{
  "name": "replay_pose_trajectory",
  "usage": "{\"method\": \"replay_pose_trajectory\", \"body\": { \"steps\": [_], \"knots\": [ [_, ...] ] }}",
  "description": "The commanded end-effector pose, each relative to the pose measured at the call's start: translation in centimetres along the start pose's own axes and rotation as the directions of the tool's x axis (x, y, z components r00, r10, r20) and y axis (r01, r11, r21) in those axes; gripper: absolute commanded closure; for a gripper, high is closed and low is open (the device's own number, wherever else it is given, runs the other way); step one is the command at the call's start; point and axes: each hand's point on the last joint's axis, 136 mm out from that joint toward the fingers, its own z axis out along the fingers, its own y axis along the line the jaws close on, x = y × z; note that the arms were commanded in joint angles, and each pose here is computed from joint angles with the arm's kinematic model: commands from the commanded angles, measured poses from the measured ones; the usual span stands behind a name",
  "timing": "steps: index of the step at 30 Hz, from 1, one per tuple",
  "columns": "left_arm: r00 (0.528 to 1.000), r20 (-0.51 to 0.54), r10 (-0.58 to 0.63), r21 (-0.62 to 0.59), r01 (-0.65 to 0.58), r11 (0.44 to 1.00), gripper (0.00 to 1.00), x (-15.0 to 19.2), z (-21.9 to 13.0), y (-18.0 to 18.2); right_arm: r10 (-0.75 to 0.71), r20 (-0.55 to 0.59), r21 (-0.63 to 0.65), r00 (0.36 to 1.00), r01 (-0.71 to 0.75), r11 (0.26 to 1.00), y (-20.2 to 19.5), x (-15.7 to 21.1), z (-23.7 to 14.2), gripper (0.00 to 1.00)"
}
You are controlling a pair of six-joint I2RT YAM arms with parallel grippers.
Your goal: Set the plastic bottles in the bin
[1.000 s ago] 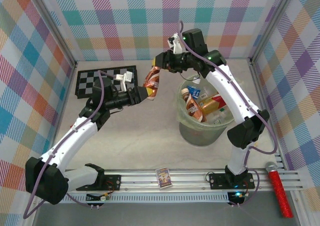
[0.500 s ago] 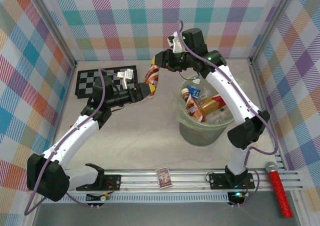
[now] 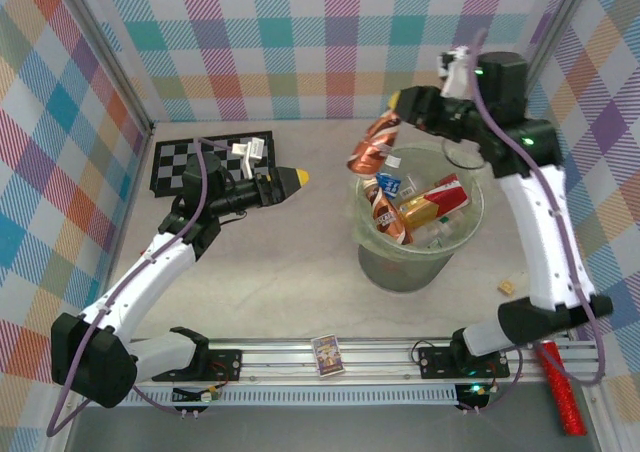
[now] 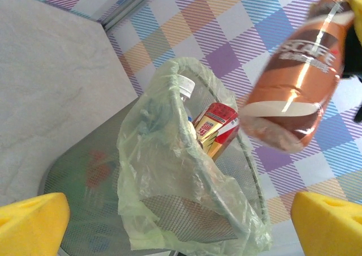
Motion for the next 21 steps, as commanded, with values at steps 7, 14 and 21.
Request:
{"method": "replay_pose_trajectory", "body": {
  "steps": [7,14,21],
  "knots": [
    [0.997,-0.010,0.082,-0.002,-0.082,0.997,0.00,-0.1,1.7,-0.7,0.045,-0.116,0.326,0.992,-0.005,0.945,-6.3,4.2,-7.2,0.82],
    [0.998,-0.060,0.002,-0.139,-0.010,0.990,0.01,0.9,2.2,2.6,0.100,-0.265,0.336,0.959,-0.005,0.942,-8.8,5.9,-3.5,0.81],
    [0.995,-0.084,-0.046,-0.221,0.026,0.975,0.02,2.0,2.3,5.0,0.108,-0.365,0.332,0.925,0.021,0.943,-10.6,6.6,0.2,0.80]
  ]
}}
